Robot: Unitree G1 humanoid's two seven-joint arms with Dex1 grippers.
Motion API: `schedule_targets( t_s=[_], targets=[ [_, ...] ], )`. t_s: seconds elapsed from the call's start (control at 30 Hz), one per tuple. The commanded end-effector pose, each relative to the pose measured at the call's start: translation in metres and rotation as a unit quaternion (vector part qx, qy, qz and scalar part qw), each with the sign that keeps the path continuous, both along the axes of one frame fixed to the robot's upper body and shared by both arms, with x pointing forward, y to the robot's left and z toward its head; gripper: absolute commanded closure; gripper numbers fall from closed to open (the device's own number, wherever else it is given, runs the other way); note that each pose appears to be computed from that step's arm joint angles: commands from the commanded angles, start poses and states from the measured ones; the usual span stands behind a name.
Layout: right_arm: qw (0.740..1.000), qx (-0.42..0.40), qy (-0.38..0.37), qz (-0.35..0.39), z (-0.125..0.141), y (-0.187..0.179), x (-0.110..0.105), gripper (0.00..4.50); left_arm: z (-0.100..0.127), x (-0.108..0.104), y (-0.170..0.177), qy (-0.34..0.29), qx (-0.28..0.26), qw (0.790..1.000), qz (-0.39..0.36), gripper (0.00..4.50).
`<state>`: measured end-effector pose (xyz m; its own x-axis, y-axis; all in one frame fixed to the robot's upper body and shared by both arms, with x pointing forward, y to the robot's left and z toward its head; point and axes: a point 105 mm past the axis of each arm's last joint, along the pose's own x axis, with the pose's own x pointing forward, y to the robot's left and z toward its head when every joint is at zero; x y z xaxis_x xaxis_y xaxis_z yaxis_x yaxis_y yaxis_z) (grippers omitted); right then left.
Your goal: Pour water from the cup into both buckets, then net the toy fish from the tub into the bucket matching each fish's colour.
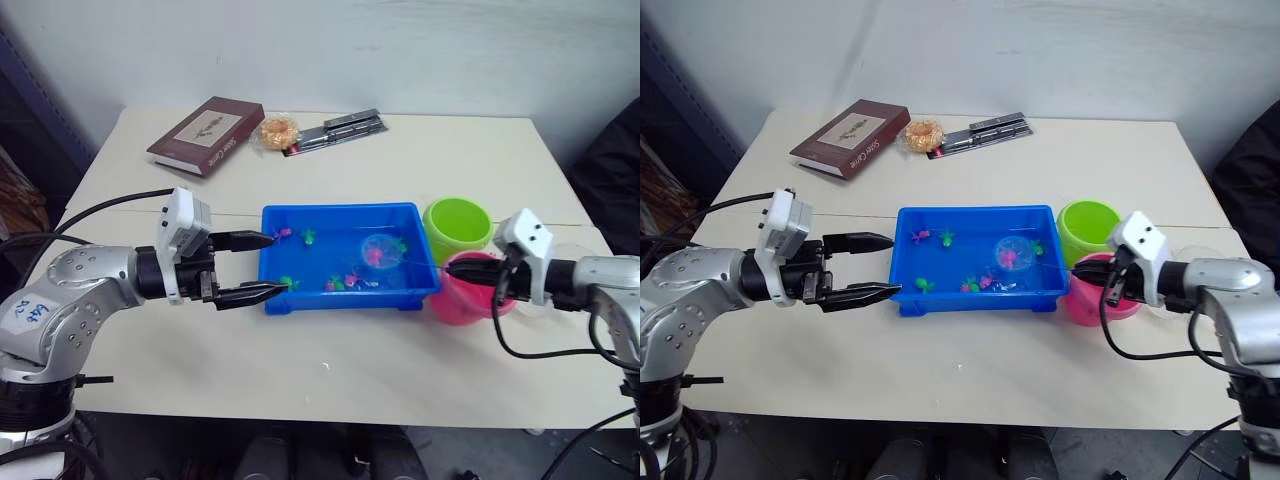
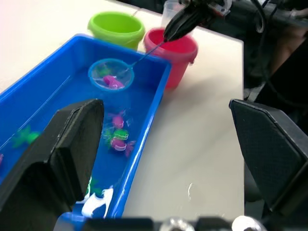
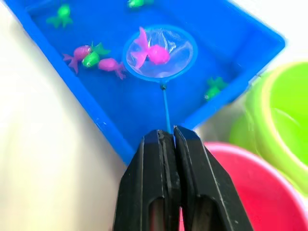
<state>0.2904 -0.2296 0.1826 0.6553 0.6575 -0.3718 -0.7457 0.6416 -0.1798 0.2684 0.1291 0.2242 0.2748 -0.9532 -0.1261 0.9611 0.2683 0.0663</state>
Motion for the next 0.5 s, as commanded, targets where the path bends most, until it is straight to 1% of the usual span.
schedule_targets(
  t_s=[0.03,0.13,0.2,0.3,0.37,0.4,0.5],
  targets=[
    [0.999,0.010,-0.046,-0.007,0.031,-0.013,-0.029,4.50,0.008,0.003,-0.010,-0.013,-0.005,0.999,-0.040,0.05],
    [0.997,-0.007,-0.052,-0.050,0.033,-0.035,-0.050,4.50,0.011,0.006,-0.018,-0.011,-0.008,0.997,-0.072,0.05],
    [0.994,-0.023,-0.056,-0.090,0.032,-0.053,-0.068,4.50,0.013,0.009,-0.026,-0.014,-0.011,0.995,-0.096,0.05],
    [0.988,-0.056,-0.066,-0.125,0.030,-0.067,-0.085,4.50,0.014,0.014,-0.034,-0.017,-0.015,0.993,-0.118,0.05],
    [0.985,-0.088,-0.074,-0.130,0.025,-0.072,-0.096,4.50,0.016,0.015,-0.039,-0.023,-0.021,0.990,-0.135,0.05],
    [0.981,-0.124,-0.080,-0.129,0.020,-0.074,-0.102,4.50,0.015,0.016,-0.042,-0.024,-0.022,0.989,-0.142,0.05],
    [0.968,-0.191,-0.102,-0.124,0.011,-0.076,-0.107,4.50,0.013,0.018,-0.045,-0.026,-0.016,0.988,-0.153,0.05]
  ],
)
